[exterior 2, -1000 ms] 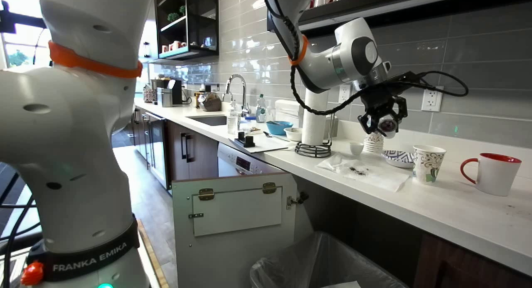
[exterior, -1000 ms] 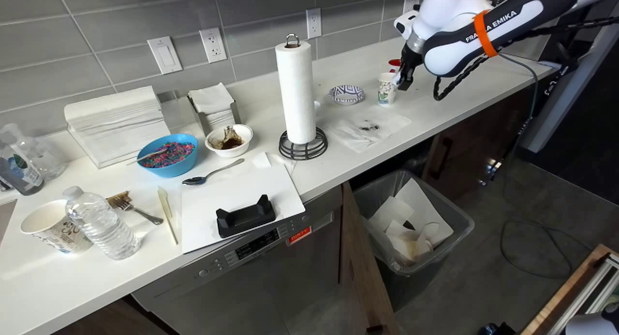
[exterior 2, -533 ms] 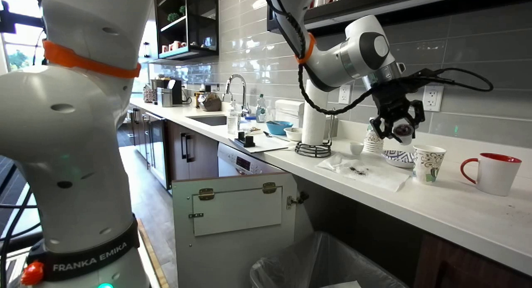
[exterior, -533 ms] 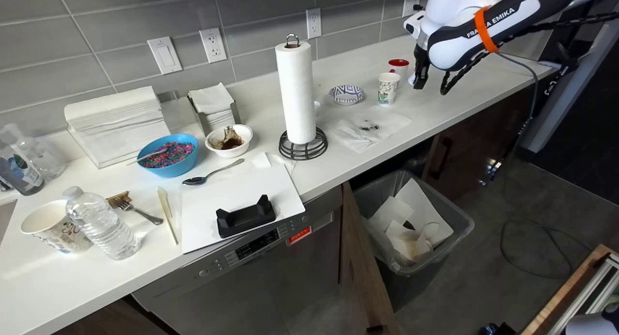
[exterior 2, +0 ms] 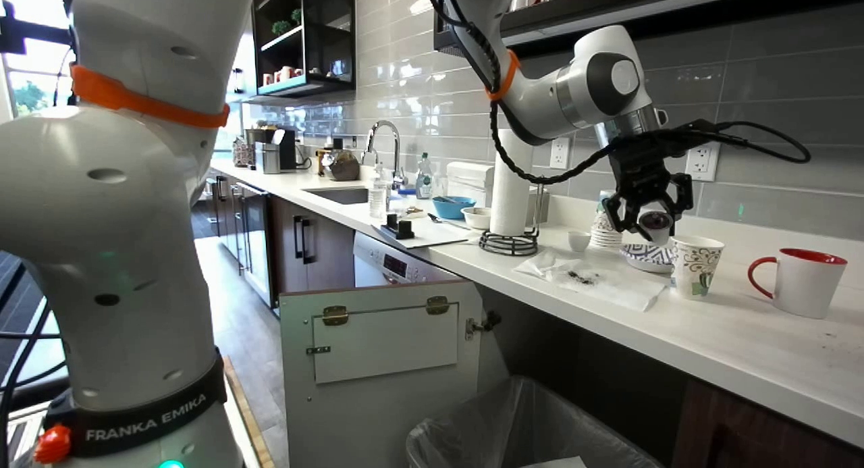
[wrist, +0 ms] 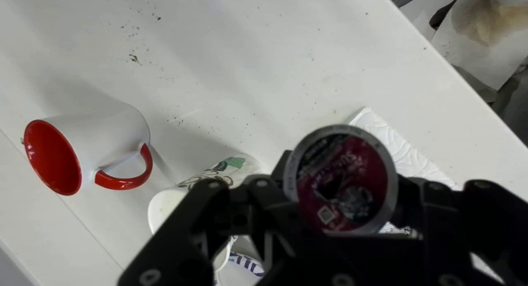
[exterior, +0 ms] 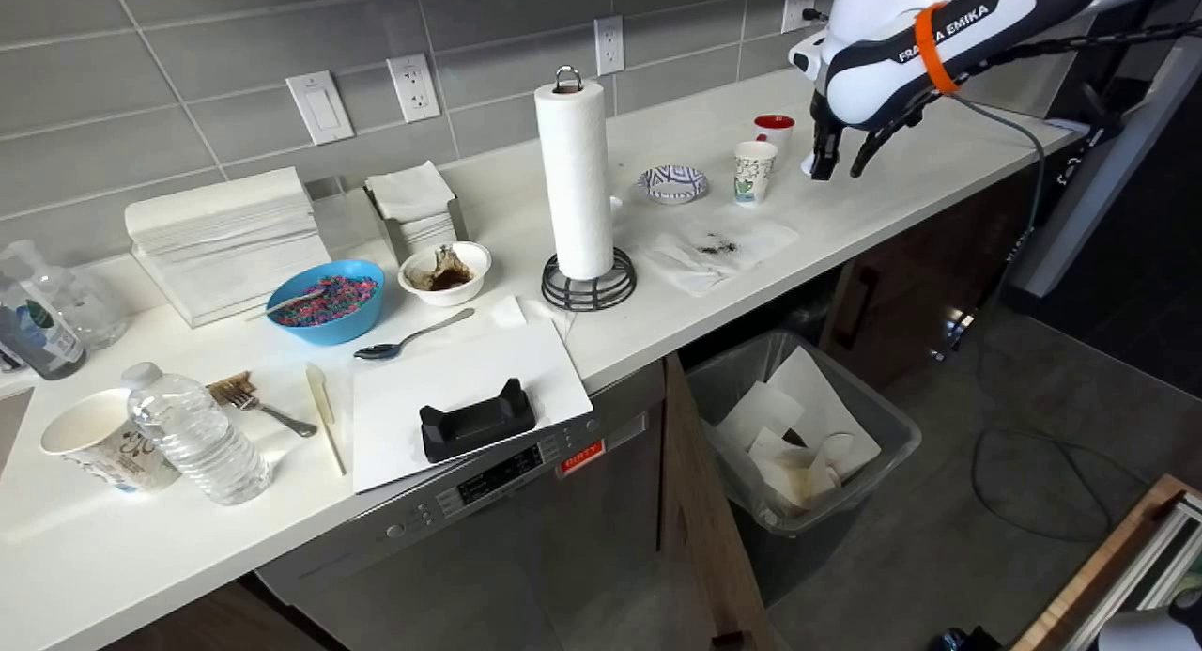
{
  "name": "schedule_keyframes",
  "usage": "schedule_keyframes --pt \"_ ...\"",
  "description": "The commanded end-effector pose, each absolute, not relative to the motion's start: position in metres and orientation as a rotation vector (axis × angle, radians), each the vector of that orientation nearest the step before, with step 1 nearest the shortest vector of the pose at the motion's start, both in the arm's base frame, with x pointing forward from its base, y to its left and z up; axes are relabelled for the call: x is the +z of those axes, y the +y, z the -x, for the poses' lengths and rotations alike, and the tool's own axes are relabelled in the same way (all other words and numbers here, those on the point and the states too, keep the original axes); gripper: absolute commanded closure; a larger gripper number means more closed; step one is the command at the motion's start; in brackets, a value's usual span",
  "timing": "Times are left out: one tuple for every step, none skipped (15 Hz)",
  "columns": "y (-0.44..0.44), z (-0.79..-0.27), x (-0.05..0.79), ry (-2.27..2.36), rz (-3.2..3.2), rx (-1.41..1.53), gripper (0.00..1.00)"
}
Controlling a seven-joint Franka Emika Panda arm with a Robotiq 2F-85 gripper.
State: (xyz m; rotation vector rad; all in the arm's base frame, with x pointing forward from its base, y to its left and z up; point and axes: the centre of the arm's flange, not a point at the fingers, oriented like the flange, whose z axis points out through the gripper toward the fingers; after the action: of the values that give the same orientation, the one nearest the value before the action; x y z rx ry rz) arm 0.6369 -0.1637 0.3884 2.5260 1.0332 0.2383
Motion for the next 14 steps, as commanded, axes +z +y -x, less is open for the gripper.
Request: schedule_keyframes --pt "-0.1681 -0.6468 0.3946 1.059 -2.575 0.183 0.86" --pt "-0.1667 -0.6463 0.3956 1.061 -2.589 0.175 0.86" --pt "-0.1649 -0.6456 0.3959 1.064 -2.602 0.164 0.86" --pt "-0.1633 -0.6454 0.3956 1.075 -2.598 0.156 0.86" --pt "-0.1618 -0.645 0.3958 1.094 -2.601 0.155 0.86" --pt "-0.1618 -0.6449 0.3959 1.117 -2.603 0.154 0.86" --pt "-0.1623 -0.6454 0.3962 1.141 -2.602 0.147 0.86" --pt "-0.1625 -0.6463 0.3972 1.164 -2.575 0.123 0.86" --pt "-0.1632 -0.6463 0.398 1.194 -2.568 0.109 0.86" --pt "-0.1642 -0.6464 0.3996 1.224 -2.554 0.091 0.86" --pt "-0.1655 -0.6469 0.4009 1.239 -2.547 0.073 0.86" --pt "-0.1661 -0.6467 0.4016 1.249 -2.547 0.05 0.86" --pt "-0.1666 -0.6474 0.4022 1.257 -2.553 0.043 0.86" --pt "-0.1673 -0.6484 0.4019 1.256 -2.555 0.056 0.86"
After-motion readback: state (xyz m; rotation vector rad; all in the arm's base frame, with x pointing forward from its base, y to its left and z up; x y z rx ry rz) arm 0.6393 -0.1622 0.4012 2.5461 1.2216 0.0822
